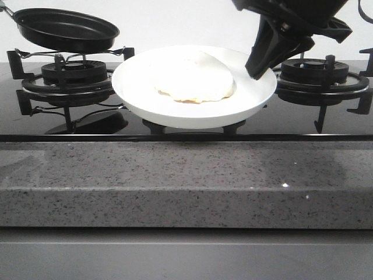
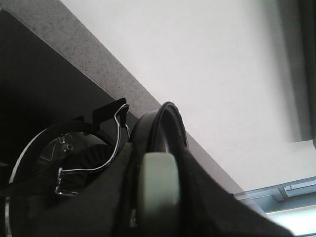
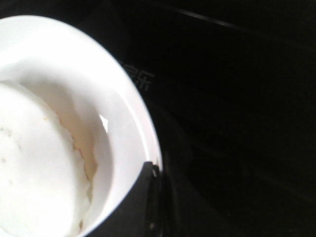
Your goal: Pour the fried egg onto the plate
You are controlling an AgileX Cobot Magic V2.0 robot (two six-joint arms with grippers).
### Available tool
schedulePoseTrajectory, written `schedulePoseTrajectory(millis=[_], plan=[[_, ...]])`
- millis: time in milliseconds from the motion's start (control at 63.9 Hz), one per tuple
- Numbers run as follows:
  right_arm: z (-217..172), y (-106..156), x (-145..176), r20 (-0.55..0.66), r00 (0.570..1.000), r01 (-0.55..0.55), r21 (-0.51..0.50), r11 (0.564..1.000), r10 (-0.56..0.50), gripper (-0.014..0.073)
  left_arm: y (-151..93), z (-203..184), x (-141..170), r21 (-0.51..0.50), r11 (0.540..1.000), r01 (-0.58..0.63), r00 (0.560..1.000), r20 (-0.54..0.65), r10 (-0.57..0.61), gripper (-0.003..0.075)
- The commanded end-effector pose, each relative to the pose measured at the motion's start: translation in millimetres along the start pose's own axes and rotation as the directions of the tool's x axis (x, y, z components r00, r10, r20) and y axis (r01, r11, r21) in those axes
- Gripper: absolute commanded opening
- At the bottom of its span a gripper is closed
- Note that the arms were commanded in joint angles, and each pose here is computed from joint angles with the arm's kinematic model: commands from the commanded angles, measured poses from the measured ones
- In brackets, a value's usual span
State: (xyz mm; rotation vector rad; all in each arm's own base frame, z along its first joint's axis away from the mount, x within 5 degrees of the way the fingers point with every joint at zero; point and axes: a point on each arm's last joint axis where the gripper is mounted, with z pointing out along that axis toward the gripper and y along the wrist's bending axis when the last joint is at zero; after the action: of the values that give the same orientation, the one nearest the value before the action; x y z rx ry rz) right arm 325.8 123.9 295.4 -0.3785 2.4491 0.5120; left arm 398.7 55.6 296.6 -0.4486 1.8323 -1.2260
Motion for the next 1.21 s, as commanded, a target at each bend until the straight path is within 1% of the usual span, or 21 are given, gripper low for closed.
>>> schedulePoseTrajectory(millis=[0, 125, 172, 219, 313, 329, 438, 454, 470, 517, 564, 610, 704, 798, 892, 986, 1096, 1190], plan=[[-17, 5, -12, 0.092, 0.996, 0.016, -0.001, 1.000, -0.016, -0.0069, -28, -6, -12, 0.102, 0.995, 0.018, 0.998, 0.050, -0.023, -0.0020], [-17, 5, -12, 0.092, 0.996, 0.016, -0.001, 1.000, -0.016, -0.0069, -16, -2, -11, 0.077, 0.995, 0.068, 0.997, 0.043, -0.072, -0.0015], [-17, 5, -12, 0.092, 0.996, 0.016, -0.001, 1.000, -0.016, -0.0069, -13, -1, -11, 0.071, 0.995, 0.071, 0.997, 0.038, -0.074, 0.0013], [-17, 5, -12, 0.092, 0.996, 0.016, -0.001, 1.000, -0.016, -0.0069, -12, 0, -11, 0.068, 0.995, 0.073, 0.996, 0.038, -0.076, 0.0057], [-17, 5, -12, 0.092, 0.996, 0.016, -0.001, 1.000, -0.016, -0.0069, -12, 0, -11, 0.067, 0.995, 0.074, 0.996, 0.040, -0.076, 0.0186], [-17, 5, -12, 0.092, 0.996, 0.016, -0.001, 1.000, -0.016, -0.0069, -12, 0, -11, 0.067, 0.995, 0.074, 0.996, 0.040, -0.076, 0.0226], [-17, 5, -12, 0.092, 0.996, 0.016, -0.001, 1.000, -0.016, -0.0069, -11, 0, -10, 0.058, 0.996, 0.063, 0.997, 0.031, -0.065, 0.0423], [-17, 5, -12, 0.092, 0.996, 0.016, -0.001, 1.000, -0.016, -0.0069, -11, 0, -10, 0.054, 0.997, 0.059, 0.998, 0.030, -0.060, 0.0462], [-17, 5, -12, 0.092, 0.996, 0.016, -0.001, 1.000, -0.016, -0.0069, -11, 0, -10, 0.054, 0.997, 0.056, 0.998, 0.030, -0.058, 0.0475], [-17, 5, -12, 0.092, 0.996, 0.016, -0.001, 1.000, -0.016, -0.0069, -10, 0, -9, 0.042, 0.998, 0.045, 0.999, 0.019, -0.046, 0.0547], [-17, 5, -12, 0.092, 0.996, 0.016, -0.001, 1.000, -0.016, -0.0069, -9, 0, -8, 0.033, 0.999, 0.036, 0.999, 0.010, -0.036, 0.0586], [-17, 5, -12, 0.092, 0.996, 0.016, -0.001, 1.000, -0.016, -0.0069, -8, 0, -7, 0.021, 0.999, 0.024, 1.000, 0.000, -0.024, 0.0602], [-17, 5, -12, 0.092, 0.996, 0.016, -0.001, 1.000, -0.016, -0.0069, -5, -3, -7, -0.003, 1.000, 0.001, 1.000, -0.013, -0.002, 0.0602], [-17, 5, -12, 0.092, 0.996, 0.016, -0.001, 1.000, -0.016, -0.0069, 1, -11, -10, -0.039, 0.999, 0.023, 0.999, -0.022, -0.024, 0.0602], [-17, 5, -12, 0.092, 0.996, 0.016, -0.001, 1.000, -0.016, -0.0069, 2, -24, -15, -0.091, 0.996, -0.005, 1.000, -0.030, 0.002, 0.0602], [-17, 5, -12, 0.092, 0.996, 0.016, -0.001, 1.000, -0.016, -0.0069, -2, -41, -20, -0.146, 0.988, -0.056, 0.998, -0.035, 0.052, 0.0602], [-17, 5, -12, 0.092, 0.996, 0.016, -0.001, 1.000, -0.016, -0.0069, -20, -59, -23, -0.170, 0.977, -0.131, 0.991, -0.027, 0.128, 0.0602], [-17, 5, -12, 0.092, 0.996, 0.016, -0.001, 1.000, -0.016, -0.0069, -50, -75, -19, -0.188, 0.952, -0.242, 0.970, -0.039, 0.239, 0.0599]])
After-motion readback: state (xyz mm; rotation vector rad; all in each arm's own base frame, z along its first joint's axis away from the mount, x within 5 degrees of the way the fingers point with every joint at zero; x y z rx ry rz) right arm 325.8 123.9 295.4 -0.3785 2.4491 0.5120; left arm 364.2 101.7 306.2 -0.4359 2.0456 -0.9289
